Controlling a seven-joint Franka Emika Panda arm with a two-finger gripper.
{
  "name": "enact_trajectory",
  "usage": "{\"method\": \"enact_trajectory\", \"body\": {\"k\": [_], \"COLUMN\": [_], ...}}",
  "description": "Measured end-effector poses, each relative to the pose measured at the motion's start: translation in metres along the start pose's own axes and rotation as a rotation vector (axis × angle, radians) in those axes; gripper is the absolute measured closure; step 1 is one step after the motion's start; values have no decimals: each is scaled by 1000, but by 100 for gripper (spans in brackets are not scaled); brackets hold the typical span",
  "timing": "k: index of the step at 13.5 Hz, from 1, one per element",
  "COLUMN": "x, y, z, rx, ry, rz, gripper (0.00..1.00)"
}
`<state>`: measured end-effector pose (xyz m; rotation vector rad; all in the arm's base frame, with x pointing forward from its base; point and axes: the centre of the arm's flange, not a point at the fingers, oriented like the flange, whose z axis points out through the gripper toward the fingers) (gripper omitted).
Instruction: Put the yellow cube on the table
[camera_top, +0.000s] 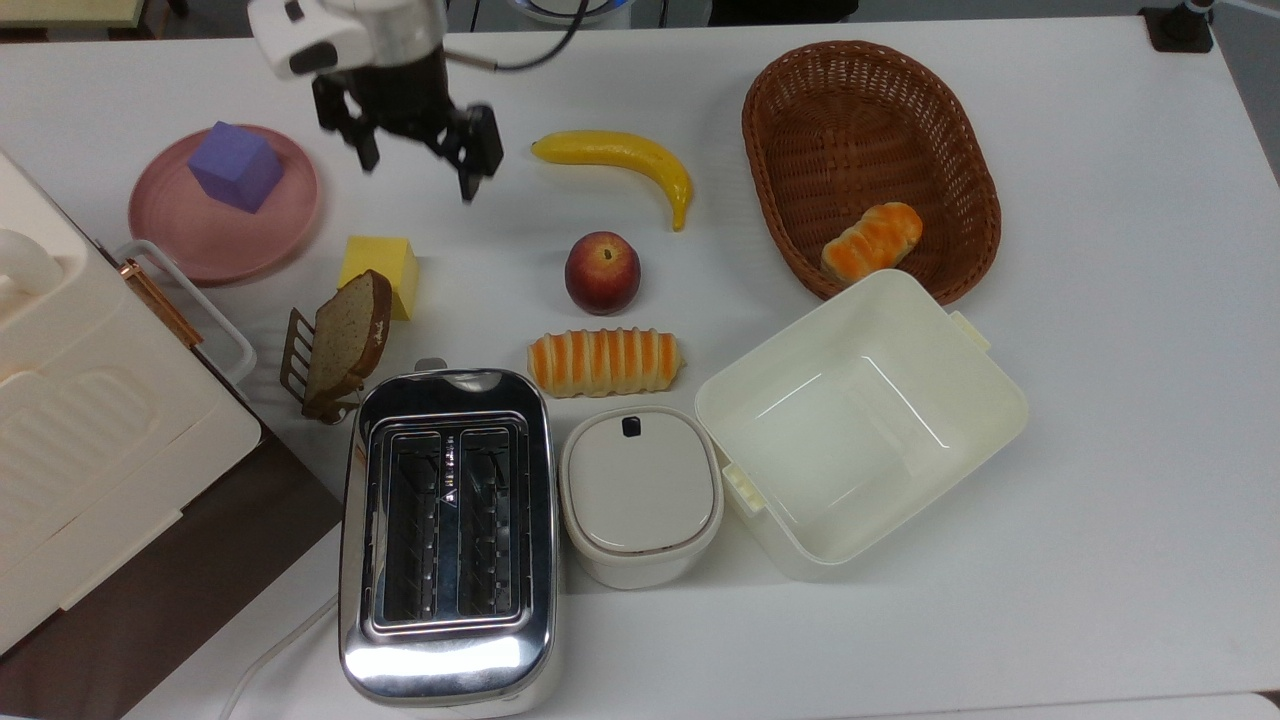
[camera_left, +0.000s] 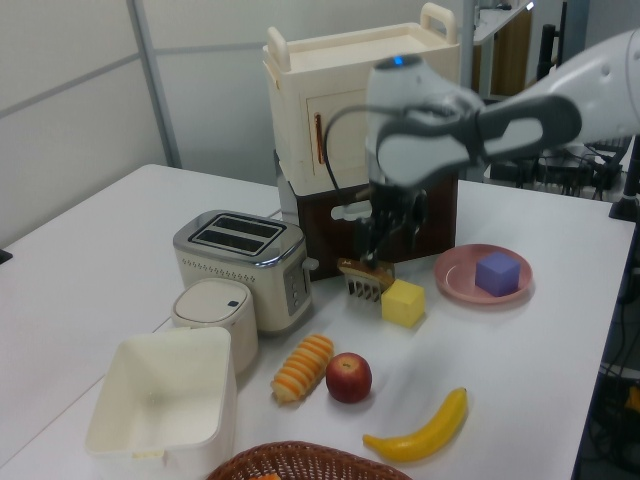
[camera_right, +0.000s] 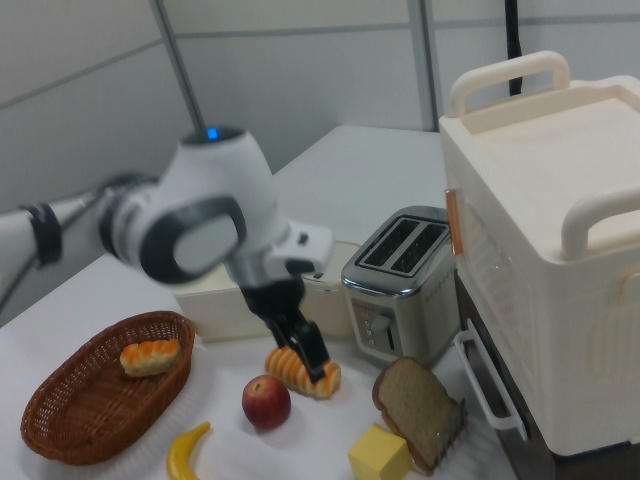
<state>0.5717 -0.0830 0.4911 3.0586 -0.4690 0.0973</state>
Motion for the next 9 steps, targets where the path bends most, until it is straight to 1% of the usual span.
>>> {"method": "enact_trajectory", "body": {"k": [1,2,3,4,6,8,9], "x": [-5,-13,-23,-31,-39,-42,-42], "y": [1,3,4,4,-8,-33,-35], "z": [-35,-75,-108,-130,-142,-137,-134], "rx": [-9,-9,-4,2,6,1,-1], "ry": [-51,-65,-51,-29,-12,-22,-26], "rz": [0,0,-2,-5,-31,-75,-79], "gripper": [0,0,0,0,0,0,0]}}
